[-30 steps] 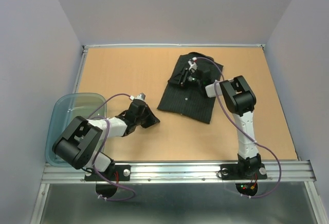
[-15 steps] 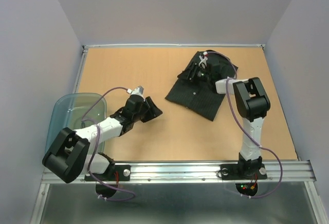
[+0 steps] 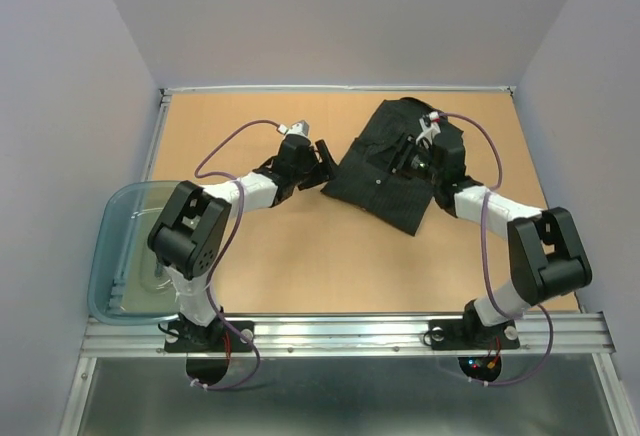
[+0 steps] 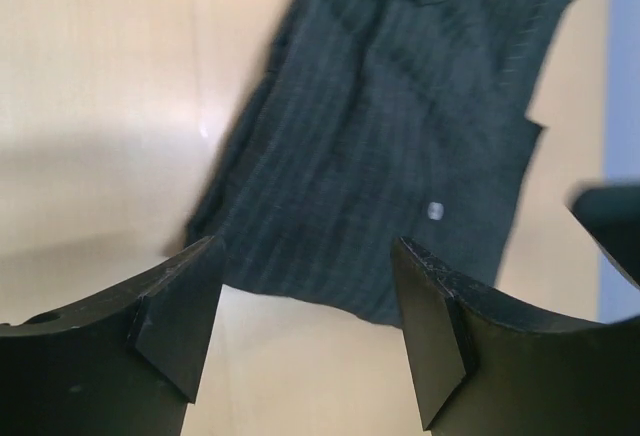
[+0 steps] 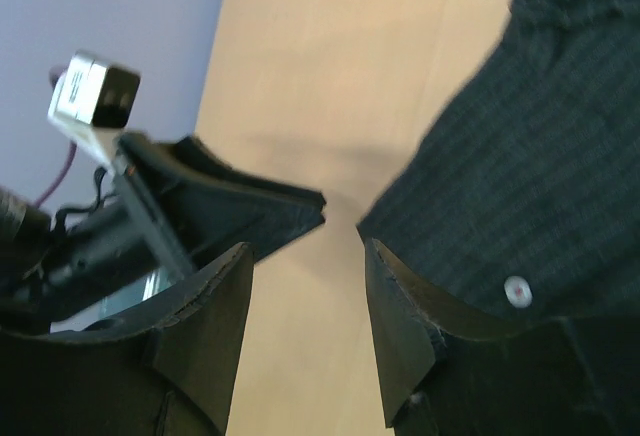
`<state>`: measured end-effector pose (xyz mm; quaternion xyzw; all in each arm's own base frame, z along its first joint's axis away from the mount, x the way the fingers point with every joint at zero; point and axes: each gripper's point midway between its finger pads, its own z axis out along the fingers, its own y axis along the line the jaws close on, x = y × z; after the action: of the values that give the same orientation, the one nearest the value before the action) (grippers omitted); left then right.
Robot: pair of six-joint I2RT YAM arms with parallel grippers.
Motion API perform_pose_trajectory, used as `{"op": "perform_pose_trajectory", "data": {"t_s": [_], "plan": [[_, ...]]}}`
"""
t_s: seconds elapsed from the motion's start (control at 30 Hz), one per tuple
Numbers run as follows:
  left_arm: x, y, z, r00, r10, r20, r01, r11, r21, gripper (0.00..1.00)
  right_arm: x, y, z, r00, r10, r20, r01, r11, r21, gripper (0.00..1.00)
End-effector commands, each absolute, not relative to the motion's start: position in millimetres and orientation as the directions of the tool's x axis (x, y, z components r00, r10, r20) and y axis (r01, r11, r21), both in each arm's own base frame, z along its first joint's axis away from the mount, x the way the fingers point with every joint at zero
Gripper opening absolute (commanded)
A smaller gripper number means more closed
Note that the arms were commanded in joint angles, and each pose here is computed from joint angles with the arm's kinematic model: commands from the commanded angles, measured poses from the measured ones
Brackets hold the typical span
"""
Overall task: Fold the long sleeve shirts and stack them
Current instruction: Fold the shirt
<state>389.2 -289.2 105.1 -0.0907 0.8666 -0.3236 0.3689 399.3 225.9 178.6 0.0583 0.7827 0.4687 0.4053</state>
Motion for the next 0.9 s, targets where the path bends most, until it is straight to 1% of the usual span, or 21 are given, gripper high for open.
{"op": "perform_pose_trajectory", "data": {"t_s": [0.0, 0.07, 0.17, 0.27, 0.37, 0.4, 0.47, 0.5, 0.53, 0.57, 0.63, 0.67, 0.73, 0.77, 0.8, 0.87], "plan": [[405, -286, 91, -0.714, -0.325, -0.620, 0.092, 0.835, -0.543, 0.78, 377, 204, 153, -0.664, 0.499, -0.556, -0.194, 0.603, 0.774, 0.54], [409, -285, 83, -0.721, -0.305, -0.622, 0.087, 0.851, -0.519, 0.78, 361, 204, 148, -0.687, 0.484, -0.542, -0.199, 0.592, 0.781, 0.54], [409, -285, 64, -0.744, -0.276, -0.609, 0.081, 0.867, -0.492, 0.73, 348, 202, 137, -0.707, 0.482, -0.517, -0.176, 0.588, 0.790, 0.54], [403, -288, 49, -0.772, -0.260, -0.580, 0.081, 0.865, -0.495, 0.66, 334, 192, 116, -0.710, 0.500, -0.496, -0.116, 0.611, 0.783, 0.54], [396, -290, 39, -0.791, -0.246, -0.561, 0.081, 0.866, -0.493, 0.57, 325, 189, 100, -0.727, 0.497, -0.475, -0.086, 0.620, 0.780, 0.54], [394, -290, 36, -0.793, -0.243, -0.558, 0.079, 0.868, -0.490, 0.49, 324, 189, 97, -0.729, 0.496, -0.471, -0.079, 0.622, 0.779, 0.54], [388, -288, 31, -0.801, -0.240, -0.549, 0.073, 0.870, -0.487, 0.40, 321, 187, 91, -0.733, 0.497, -0.464, -0.065, 0.628, 0.776, 0.54], [387, -287, 33, -0.799, -0.243, -0.550, 0.072, 0.870, -0.488, 0.28, 321, 187, 89, -0.733, 0.492, -0.469, -0.068, 0.633, 0.771, 0.54], [381, -283, 28, -0.806, -0.240, -0.541, 0.063, 0.874, -0.481, 0.22, 321, 186, 89, -0.731, 0.489, -0.476, -0.074, 0.636, 0.768, 0.54], [378, -280, 28, -0.807, -0.241, -0.540, 0.060, 0.875, -0.481, 0.11, 320, 187, 90, -0.733, 0.480, -0.482, -0.086, 0.638, 0.766, 0.54], [373, -274, 35, -0.797, -0.260, -0.545, 0.044, 0.875, -0.482, 0.00, 320, 188, 95, -0.730, 0.468, -0.497, -0.111, 0.637, 0.763, 0.54], [361, -264, 25, -0.808, -0.259, -0.529, 0.021, 0.885, -0.464, 0.00, 321, 190, 103, -0.724, 0.464, -0.512, -0.134, 0.632, 0.763, 0.54], [353, -255, 36, -0.790, -0.306, -0.531, -0.018, 0.878, -0.479, 0.00, 320, 194, 112, -0.731, 0.432, -0.529, -0.178, 0.627, 0.758, 0.54], [336, -244, 24, -0.803, -0.314, -0.507, -0.049, 0.882, -0.469, 0.00, 325, 197, 123, -0.724, 0.422, -0.546, -0.205, 0.624, 0.754, 0.54], [330, -241, 37, -0.790, -0.337, -0.512, -0.052, 0.870, -0.491, 0.00, 322, 201, 127, -0.732, 0.396, -0.554, -0.225, 0.627, 0.746, 0.54], [305, -228, 25, -0.802, -0.370, -0.470, -0.105, 0.861, -0.498, 0.00, 327, 209, 147, -0.715, 0.380, -0.586, -0.276, 0.617, 0.737, 0.54]]}}
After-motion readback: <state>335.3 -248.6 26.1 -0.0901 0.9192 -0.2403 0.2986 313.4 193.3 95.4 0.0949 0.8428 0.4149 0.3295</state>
